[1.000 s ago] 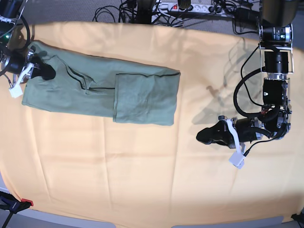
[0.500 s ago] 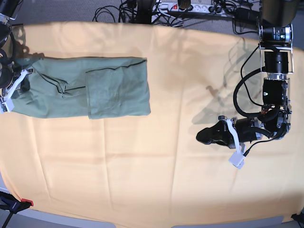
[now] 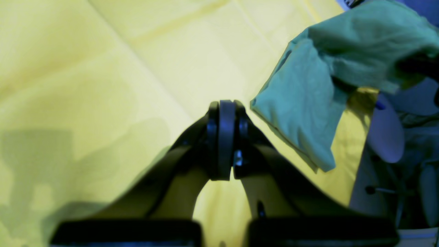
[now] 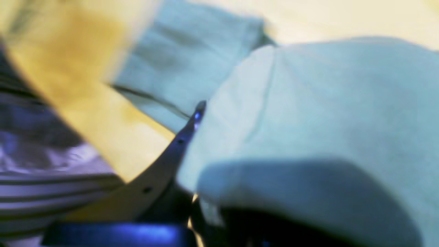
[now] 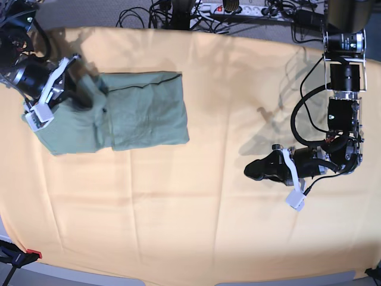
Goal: Fold the T-shirt properly
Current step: 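Grasp the strip end at the right gripper and fold it over the stack, then press and square the folded bundle with both grippers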
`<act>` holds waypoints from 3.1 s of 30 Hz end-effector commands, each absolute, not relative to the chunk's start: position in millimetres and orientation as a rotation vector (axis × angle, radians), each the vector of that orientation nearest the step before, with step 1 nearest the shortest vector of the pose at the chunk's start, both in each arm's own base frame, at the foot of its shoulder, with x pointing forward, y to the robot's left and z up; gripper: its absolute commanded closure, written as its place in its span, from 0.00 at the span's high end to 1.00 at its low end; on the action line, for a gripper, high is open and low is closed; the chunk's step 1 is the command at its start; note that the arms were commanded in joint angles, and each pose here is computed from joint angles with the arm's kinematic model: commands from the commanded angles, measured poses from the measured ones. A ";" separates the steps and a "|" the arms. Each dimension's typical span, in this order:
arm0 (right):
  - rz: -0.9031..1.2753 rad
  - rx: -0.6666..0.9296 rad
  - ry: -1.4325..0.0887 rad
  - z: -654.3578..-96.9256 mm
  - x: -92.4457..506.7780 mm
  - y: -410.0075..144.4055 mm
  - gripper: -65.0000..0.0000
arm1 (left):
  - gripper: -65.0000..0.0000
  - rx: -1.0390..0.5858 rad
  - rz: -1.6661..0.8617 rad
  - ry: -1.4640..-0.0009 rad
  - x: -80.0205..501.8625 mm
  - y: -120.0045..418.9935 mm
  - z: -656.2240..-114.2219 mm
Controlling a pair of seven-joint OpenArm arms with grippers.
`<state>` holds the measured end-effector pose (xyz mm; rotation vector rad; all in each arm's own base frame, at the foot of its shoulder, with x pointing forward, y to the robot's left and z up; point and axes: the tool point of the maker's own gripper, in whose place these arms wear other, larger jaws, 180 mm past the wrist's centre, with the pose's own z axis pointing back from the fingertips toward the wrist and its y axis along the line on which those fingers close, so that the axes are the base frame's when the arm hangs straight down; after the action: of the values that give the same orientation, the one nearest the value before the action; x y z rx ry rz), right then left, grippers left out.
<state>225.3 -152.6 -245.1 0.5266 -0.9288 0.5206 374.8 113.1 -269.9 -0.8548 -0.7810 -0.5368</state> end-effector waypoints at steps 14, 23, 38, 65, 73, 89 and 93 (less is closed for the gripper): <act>0.652 0.689 -1.016 -233.2 247.5 -57.7 0.00 | 0.00 -0.862 -0.550 -0.836 381.3 115.4 -251.9; 0.825 0.729 -1.021 -238.8 237.6 6.4 0.69 | 0.00 -0.863 -0.549 -0.836 380.9 115.2 -252.5; 0.881 0.468 -1.087 -231.0 277.0 -14.9 0.53 | 0.00 -0.863 -0.556 -0.840 382.2 115.0 -249.5; 0.785 0.313 -0.839 -305.4 401.1 -98.8 0.00 | 0.00 -1.020 -1.355 -0.464 191.6 -35.0 -273.6; 0.760 0.344 -0.826 -306.2 406.1 -99.7 0.00 | 0.00 -0.912 -1.371 -0.437 168.9 -38.8 -320.3; 0.897 0.304 -0.587 -343.1 367.6 -112.3 0.00 | 0.00 -0.684 -1.342 -0.507 213.0 -18.9 -361.5; 0.892 0.406 -0.536 -335.7 350.0 -108.1 0.00 | 0.00 -0.605 -1.318 -0.536 250.7 -6.2 -364.4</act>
<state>337.9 -110.5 -354.7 0.4016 -0.4719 0.8825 236.1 -15.1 -366.9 -0.6794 -0.5199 -1.3064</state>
